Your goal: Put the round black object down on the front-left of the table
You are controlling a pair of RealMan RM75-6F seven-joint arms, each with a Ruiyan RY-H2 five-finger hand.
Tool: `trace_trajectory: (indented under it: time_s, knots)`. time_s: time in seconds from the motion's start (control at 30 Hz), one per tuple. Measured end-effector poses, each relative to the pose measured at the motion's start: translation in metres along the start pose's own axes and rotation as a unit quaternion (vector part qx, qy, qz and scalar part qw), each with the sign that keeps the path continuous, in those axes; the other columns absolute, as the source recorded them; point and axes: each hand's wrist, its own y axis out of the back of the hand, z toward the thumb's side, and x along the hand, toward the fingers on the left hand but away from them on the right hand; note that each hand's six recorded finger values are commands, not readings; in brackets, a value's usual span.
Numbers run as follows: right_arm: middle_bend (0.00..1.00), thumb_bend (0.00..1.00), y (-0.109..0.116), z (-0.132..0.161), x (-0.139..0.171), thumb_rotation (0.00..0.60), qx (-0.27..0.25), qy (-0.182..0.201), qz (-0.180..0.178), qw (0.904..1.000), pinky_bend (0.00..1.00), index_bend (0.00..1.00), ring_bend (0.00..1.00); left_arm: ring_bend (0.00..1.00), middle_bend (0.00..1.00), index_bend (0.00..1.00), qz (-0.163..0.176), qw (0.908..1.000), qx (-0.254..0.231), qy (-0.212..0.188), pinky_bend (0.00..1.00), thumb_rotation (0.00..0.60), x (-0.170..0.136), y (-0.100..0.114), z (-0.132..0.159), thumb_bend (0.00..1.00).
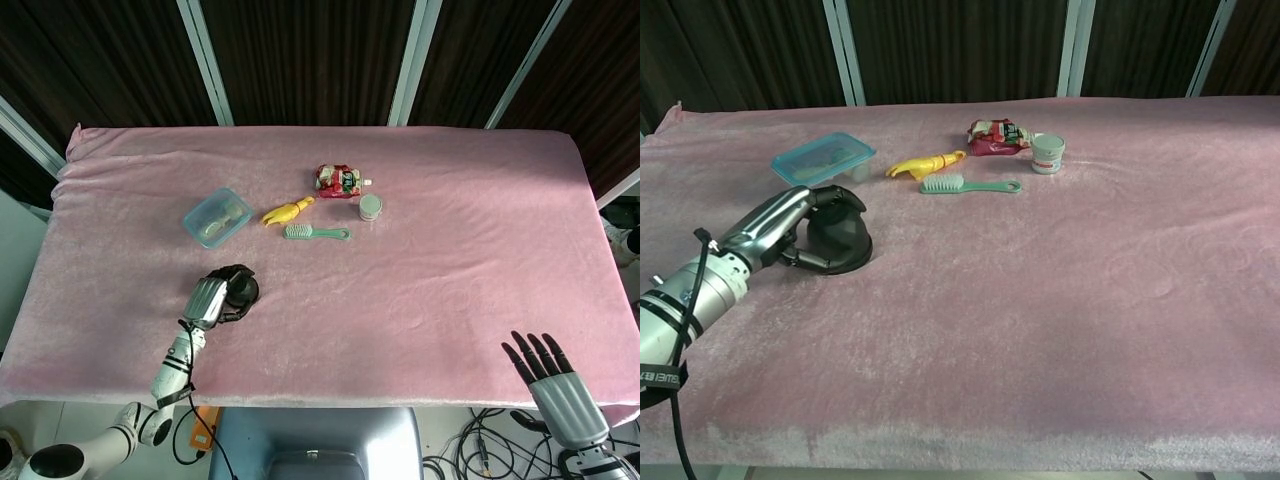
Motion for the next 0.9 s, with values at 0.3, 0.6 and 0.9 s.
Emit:
trace_trajectory:
  time_s: [0.3, 0.6, 0.9]
  knots:
    - [0.00, 0.10, 0.000, 0.001, 0.000, 0.600, 0.000, 0.002, 0.000, 1.0000, 0.11, 0.00, 0.00, 0.53, 0.43, 0.32, 0.006, 0.9962, 0.086, -0.007, 0.68, 0.600, -0.008, 0.026, -0.010, 0.34]
    - [0.00, 0.10, 0.000, 0.001, -0.001, 0.600, 0.000, 0.004, 0.000, 1.0000, 0.11, 0.00, 0.00, 0.53, 0.43, 0.32, 0.016, 0.9829, 0.183, -0.017, 0.69, 0.600, -0.016, 0.048, -0.009, 0.34]
    - [0.00, 0.10, 0.000, 0.001, -0.002, 0.600, 0.001, 0.003, 0.002, 1.0000, 0.11, 0.00, 0.00, 0.54, 0.43, 0.32, 0.014, 0.9794, 0.201, -0.016, 0.69, 0.600, -0.021, 0.053, -0.007, 0.34]
